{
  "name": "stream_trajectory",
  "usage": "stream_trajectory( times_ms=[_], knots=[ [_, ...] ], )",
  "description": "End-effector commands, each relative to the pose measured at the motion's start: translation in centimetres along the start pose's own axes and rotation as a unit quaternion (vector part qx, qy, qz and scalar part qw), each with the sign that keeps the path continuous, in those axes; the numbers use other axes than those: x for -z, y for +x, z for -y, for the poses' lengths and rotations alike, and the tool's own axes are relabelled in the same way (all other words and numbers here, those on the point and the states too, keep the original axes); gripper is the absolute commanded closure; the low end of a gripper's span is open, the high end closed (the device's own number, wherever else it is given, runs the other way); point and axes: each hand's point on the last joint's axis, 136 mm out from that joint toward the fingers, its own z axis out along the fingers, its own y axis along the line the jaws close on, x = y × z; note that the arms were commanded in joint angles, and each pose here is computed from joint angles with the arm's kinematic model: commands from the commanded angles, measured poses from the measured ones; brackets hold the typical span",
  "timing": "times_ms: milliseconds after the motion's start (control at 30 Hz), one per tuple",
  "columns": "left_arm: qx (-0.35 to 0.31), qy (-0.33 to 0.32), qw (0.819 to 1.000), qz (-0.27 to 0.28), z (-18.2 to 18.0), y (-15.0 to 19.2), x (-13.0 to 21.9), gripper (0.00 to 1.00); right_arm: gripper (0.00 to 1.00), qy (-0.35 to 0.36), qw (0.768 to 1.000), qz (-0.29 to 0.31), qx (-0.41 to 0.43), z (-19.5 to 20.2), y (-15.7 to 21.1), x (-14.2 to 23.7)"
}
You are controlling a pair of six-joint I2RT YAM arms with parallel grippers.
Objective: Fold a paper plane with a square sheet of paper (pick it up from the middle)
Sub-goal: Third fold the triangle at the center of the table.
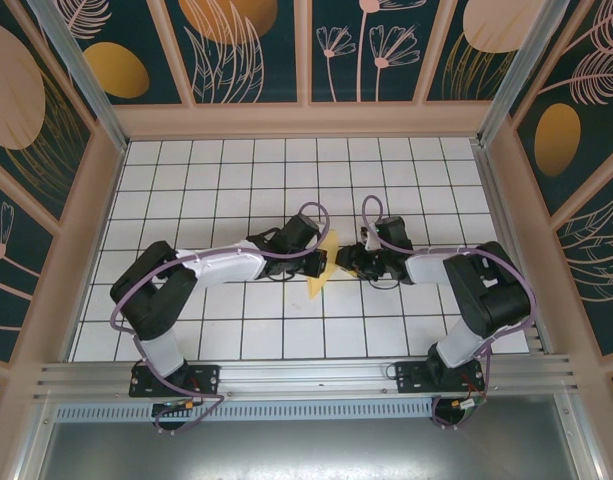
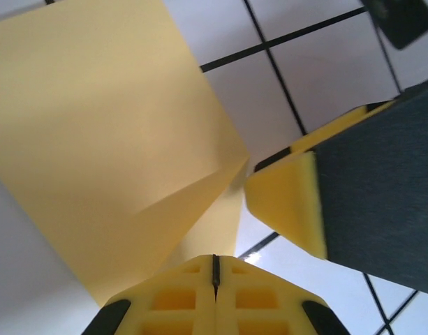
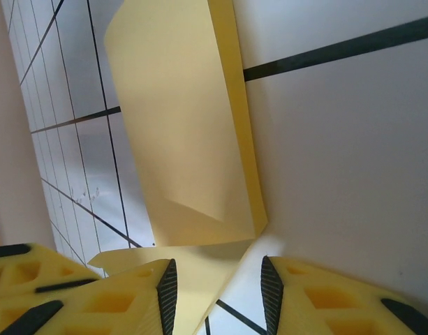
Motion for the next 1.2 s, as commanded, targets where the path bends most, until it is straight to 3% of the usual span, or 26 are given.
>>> stream_trajectory(
  times_ms=[0, 100, 767, 1000, 1167],
  knots=[
    [0.015, -0.050, 0.999, 0.000, -2.0, 0.3, -0.6, 0.98, 0.61, -0.013, 1.000, -0.001, 0.009, -0.8, -0.2, -0.5],
    [0.018, -0.081, 0.997, -0.003, -3.4, 0.9, -1.1, 0.99, 0.61, -0.015, 1.000, -0.005, 0.010, -1.1, -0.2, -0.9],
    [0.027, -0.104, 0.994, -0.003, -5.0, 2.0, -1.6, 1.00, 0.63, -0.050, 0.995, -0.040, 0.071, -3.3, -0.1, -2.2],
    [0.033, -0.082, 0.995, 0.044, -3.9, 0.4, 0.7, 0.94, 0.84, -0.043, 0.991, -0.067, 0.110, -2.8, 0.8, -2.8],
    [0.027, -0.043, 0.995, 0.086, -2.4, -0.6, 3.7, 0.83, 0.97, -0.047, 0.992, -0.058, 0.103, -3.7, 0.4, -3.1]
  ],
)
